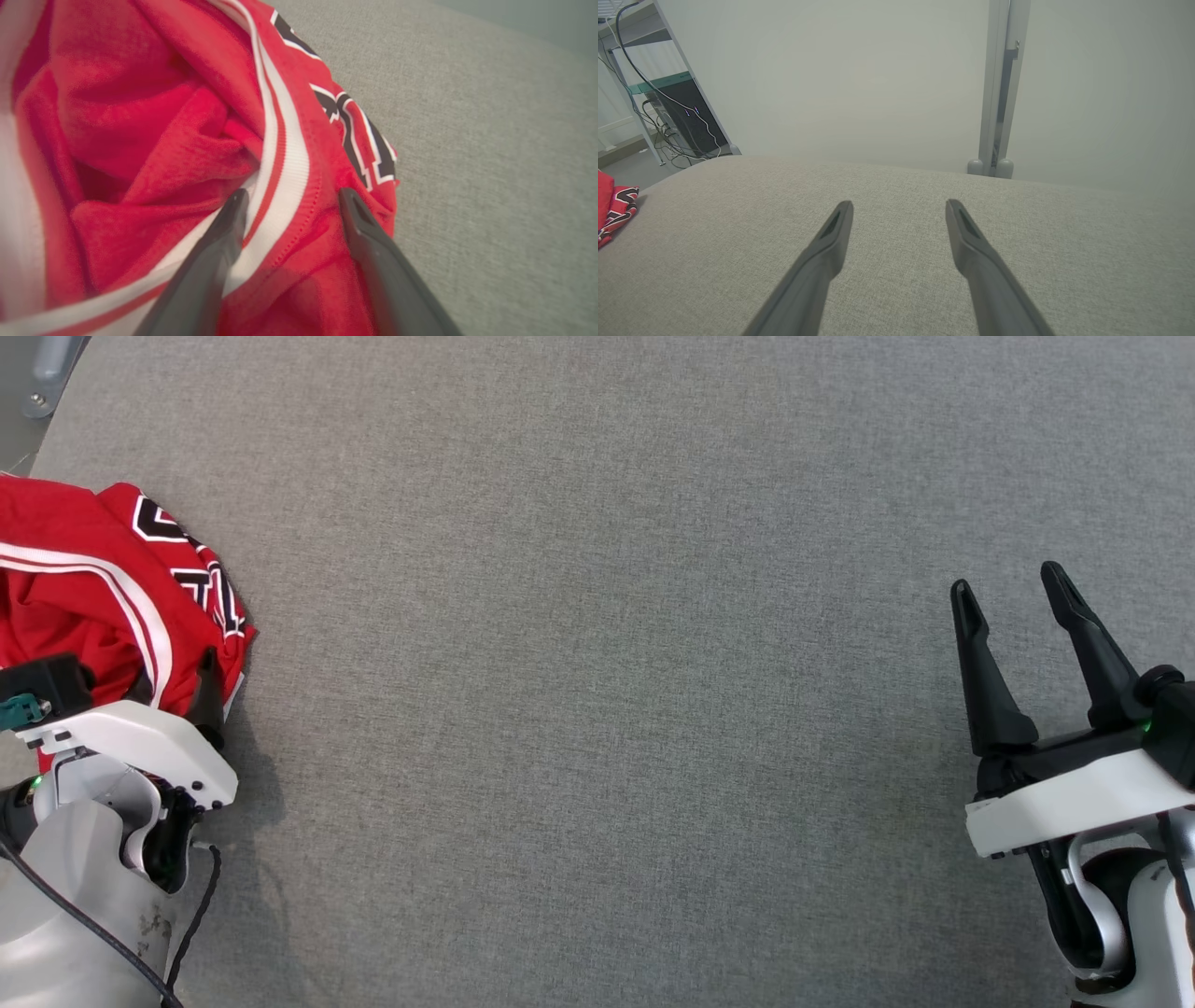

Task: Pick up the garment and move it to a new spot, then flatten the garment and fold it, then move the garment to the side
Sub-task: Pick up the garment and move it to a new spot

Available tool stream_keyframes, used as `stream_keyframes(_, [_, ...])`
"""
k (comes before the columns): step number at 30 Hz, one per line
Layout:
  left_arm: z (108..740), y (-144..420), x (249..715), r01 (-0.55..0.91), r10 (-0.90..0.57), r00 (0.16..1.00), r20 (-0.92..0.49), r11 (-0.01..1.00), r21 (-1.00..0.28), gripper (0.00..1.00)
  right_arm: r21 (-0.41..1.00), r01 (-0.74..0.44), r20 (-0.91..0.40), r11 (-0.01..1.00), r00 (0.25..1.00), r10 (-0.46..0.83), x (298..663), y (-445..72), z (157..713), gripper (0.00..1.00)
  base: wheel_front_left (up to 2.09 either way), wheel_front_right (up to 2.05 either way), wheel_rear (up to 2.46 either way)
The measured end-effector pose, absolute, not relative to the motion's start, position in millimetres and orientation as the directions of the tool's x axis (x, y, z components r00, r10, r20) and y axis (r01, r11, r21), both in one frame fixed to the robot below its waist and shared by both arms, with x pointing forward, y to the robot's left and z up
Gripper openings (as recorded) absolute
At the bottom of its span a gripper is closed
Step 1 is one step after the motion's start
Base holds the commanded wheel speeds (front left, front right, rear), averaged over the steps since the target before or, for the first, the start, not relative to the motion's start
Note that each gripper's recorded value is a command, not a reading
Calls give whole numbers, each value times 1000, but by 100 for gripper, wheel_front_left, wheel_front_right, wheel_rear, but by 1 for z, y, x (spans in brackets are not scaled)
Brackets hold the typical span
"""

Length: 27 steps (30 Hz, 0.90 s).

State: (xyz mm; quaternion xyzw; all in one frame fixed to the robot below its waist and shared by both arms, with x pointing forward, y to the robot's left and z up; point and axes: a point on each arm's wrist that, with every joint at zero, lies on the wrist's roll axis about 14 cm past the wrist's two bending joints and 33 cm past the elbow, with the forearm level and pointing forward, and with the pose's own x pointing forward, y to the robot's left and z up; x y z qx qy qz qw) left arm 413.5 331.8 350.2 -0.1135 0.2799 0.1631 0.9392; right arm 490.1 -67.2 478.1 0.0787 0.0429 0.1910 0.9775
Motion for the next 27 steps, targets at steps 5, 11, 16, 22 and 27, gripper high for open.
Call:
stream_keyframes(5, [345,332,414,-373,241,783,-573,920,-123,0,170,-362,-51,917,926,375,489,-69,478,100,0,0,0])
stream_keyframes(11, [378,349,421,-355,281,854,-438,930,-94,0,167,-341,-4,925,938,346,486,-78,495,100,0,0,0])
stream_keyframes(16, [418,356,436,-334,294,904,-311,939,-83,0,158,-330,20,931,943,331,479,-83,506,100,0,0,0])
stream_keyframes(22, [497,358,444,-313,310,949,-59,948,-48,0,145,-312,60,939,950,306,458,-93,526,100,0,0,0])
stream_keyframes(27, [523,341,429,-289,290,956,41,957,-31,0,137,-269,77,953,962,261,440,-111,537,100,0,0,0])
